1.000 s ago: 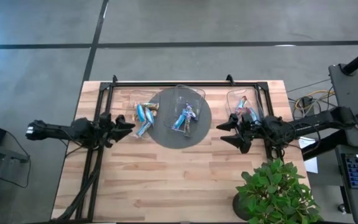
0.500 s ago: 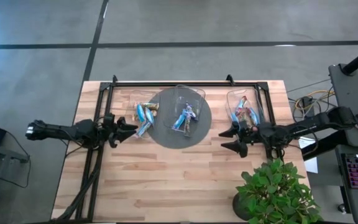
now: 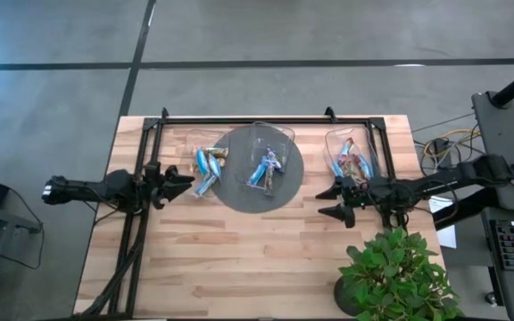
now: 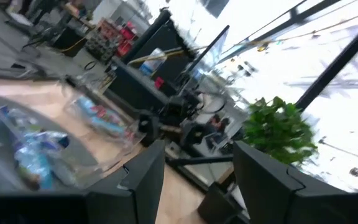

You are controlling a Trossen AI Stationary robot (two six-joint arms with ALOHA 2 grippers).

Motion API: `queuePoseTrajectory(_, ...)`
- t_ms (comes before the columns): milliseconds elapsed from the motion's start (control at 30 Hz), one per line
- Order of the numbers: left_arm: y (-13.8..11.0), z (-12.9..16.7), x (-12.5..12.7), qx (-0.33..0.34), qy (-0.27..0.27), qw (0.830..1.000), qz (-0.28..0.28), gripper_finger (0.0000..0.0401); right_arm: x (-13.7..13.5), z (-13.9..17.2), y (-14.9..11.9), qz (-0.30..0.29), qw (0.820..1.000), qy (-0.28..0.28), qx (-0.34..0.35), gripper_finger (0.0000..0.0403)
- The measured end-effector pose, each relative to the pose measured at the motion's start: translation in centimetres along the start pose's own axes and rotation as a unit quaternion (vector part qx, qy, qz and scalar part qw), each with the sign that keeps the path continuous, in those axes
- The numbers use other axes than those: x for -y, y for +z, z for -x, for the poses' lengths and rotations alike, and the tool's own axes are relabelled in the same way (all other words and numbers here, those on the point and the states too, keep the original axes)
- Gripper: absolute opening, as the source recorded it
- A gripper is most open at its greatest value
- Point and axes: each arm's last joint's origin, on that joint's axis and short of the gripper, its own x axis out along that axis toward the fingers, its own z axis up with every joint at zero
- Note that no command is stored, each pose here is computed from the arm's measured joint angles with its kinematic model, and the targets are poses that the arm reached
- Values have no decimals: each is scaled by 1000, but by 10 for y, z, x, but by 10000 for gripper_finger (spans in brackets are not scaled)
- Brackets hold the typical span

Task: Pick and place Granola Bars by type
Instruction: Return to Home Position

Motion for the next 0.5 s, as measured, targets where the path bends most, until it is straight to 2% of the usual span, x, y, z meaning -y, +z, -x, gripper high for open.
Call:
queuePoseTrajectory(167,4,1,1,19,-7,1000,2,172,-3,7,5,-1,1000,11,23,302)
queuePoseTrajectory(367,1,1,-2,5,6,1000,-2,172,-7,13,12,-5,998,29,58,308)
queuePoseTrajectory(500,0,1,-3,-1,11,1000,-3,172,-7,18,12,-4,998,28,55,307)
